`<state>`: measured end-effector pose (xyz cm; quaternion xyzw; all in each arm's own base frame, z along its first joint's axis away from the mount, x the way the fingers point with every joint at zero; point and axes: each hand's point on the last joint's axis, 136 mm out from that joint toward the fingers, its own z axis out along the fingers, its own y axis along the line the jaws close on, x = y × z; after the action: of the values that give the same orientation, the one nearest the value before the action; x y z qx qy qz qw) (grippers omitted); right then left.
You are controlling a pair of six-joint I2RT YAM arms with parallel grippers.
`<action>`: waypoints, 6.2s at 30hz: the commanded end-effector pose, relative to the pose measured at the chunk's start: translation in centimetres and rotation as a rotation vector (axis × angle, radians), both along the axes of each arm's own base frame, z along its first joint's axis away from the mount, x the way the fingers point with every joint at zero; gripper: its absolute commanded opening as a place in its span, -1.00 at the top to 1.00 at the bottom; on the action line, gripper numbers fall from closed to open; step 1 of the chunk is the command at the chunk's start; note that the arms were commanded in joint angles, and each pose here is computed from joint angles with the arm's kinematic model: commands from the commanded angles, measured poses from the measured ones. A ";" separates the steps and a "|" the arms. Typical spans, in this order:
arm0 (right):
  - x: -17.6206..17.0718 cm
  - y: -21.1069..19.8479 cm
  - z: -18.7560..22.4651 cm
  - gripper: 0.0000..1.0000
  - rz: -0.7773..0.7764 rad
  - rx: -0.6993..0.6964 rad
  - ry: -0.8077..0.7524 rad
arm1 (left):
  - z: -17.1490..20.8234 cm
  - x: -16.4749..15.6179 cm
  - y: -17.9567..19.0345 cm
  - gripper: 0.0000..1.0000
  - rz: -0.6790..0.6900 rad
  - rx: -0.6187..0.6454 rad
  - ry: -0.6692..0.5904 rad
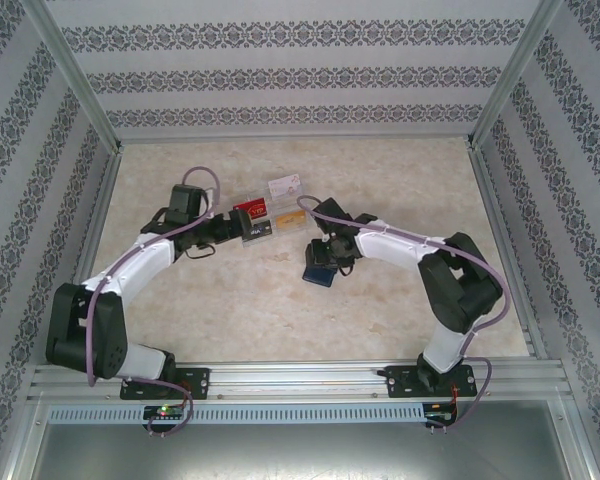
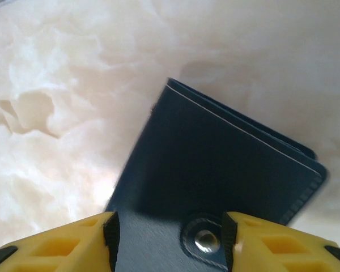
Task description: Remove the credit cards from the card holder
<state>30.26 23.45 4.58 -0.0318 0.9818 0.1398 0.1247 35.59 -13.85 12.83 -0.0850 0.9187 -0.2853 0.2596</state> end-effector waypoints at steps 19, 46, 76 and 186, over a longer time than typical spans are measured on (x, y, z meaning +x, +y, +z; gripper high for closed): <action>-0.6 -5.5 -2.6 0.60 -0.265 0.008 0.118 | -6.9 -3.4 -16.9 -0.20 -0.324 -0.101 0.328; -1.2 -1.4 -1.6 0.53 -0.105 0.174 0.171 | -9.5 -4.4 -17.5 0.09 -0.286 -0.137 0.455; 0.4 -0.9 2.0 0.19 -0.101 0.261 0.044 | -4.6 -4.2 -19.3 1.00 -0.404 -0.314 0.306; 2.9 -5.6 2.8 0.69 -0.098 0.144 -0.057 | 0.2 -0.5 -15.6 0.12 -0.293 -0.144 0.042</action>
<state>32.79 17.83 8.10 0.0346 0.9668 0.1929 0.1639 34.05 -27.38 11.97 -0.0008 0.9134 -0.3699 0.1701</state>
